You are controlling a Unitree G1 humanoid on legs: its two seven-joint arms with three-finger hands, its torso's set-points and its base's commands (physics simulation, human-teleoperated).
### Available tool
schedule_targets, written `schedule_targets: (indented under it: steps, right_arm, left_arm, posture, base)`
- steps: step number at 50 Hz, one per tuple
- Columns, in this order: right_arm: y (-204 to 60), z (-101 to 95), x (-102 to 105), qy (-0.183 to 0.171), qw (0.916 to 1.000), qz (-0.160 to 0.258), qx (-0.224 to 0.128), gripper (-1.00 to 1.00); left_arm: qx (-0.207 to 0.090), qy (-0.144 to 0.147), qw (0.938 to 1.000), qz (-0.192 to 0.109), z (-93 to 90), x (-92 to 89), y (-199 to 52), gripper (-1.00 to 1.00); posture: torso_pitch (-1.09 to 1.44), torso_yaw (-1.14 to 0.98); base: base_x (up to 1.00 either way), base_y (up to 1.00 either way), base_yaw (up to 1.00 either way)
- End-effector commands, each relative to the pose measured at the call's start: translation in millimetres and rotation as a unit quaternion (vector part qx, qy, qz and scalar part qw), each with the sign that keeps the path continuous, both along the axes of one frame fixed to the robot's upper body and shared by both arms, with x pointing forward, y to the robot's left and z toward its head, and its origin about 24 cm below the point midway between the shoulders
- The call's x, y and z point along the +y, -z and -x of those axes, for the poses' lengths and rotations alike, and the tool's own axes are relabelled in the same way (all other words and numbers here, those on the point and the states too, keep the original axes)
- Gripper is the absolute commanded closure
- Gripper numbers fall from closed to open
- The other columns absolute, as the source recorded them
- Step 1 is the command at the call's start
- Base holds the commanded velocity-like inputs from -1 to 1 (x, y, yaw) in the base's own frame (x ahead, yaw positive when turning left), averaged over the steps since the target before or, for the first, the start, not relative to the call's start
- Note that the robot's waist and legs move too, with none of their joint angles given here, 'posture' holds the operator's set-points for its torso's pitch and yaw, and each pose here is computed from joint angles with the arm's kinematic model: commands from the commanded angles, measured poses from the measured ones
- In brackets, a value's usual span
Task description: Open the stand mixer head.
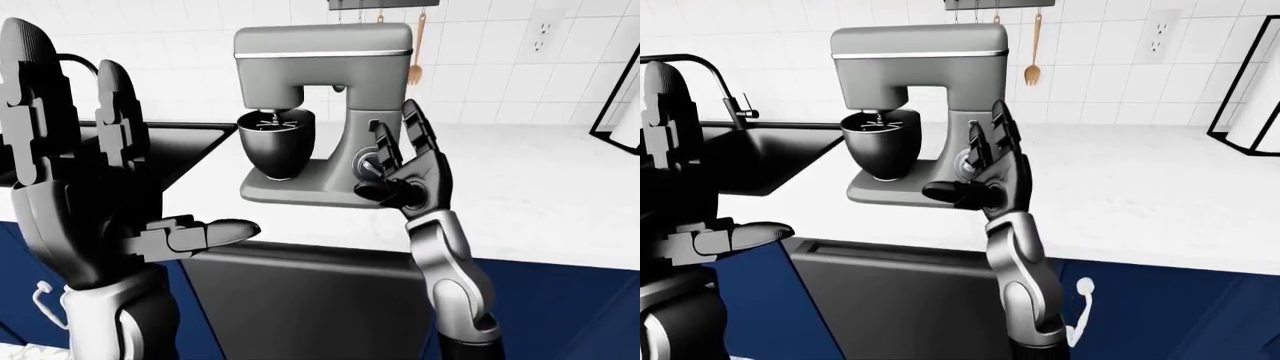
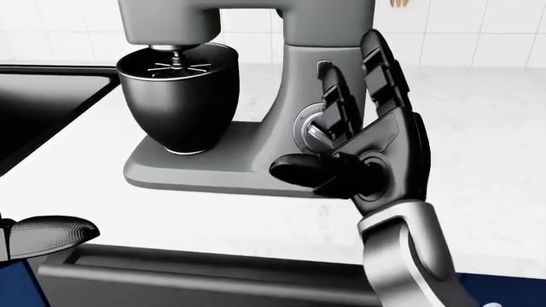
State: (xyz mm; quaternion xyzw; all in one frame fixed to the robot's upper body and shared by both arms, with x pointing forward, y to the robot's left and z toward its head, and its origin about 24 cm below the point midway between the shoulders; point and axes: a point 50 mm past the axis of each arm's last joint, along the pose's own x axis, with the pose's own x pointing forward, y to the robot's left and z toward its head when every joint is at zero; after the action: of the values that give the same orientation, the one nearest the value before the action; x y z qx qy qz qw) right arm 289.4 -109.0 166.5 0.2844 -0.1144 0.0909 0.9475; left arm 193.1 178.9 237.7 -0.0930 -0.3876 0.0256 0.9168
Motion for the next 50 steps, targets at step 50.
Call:
schedule_targets:
  steps: [50]
  right_arm:
    - [-9.0, -14.9, 1.2, 0.000, 0.9993, 0.001, -0.038, -1.00]
  left_arm:
    - [-0.026, 0.001, 0.9997, -0.001, 3.9, -0.8, -7.5, -1.00]
  posture:
    - [-0.35, 0.00]
  base:
    - [0.00, 0.00, 0.00]
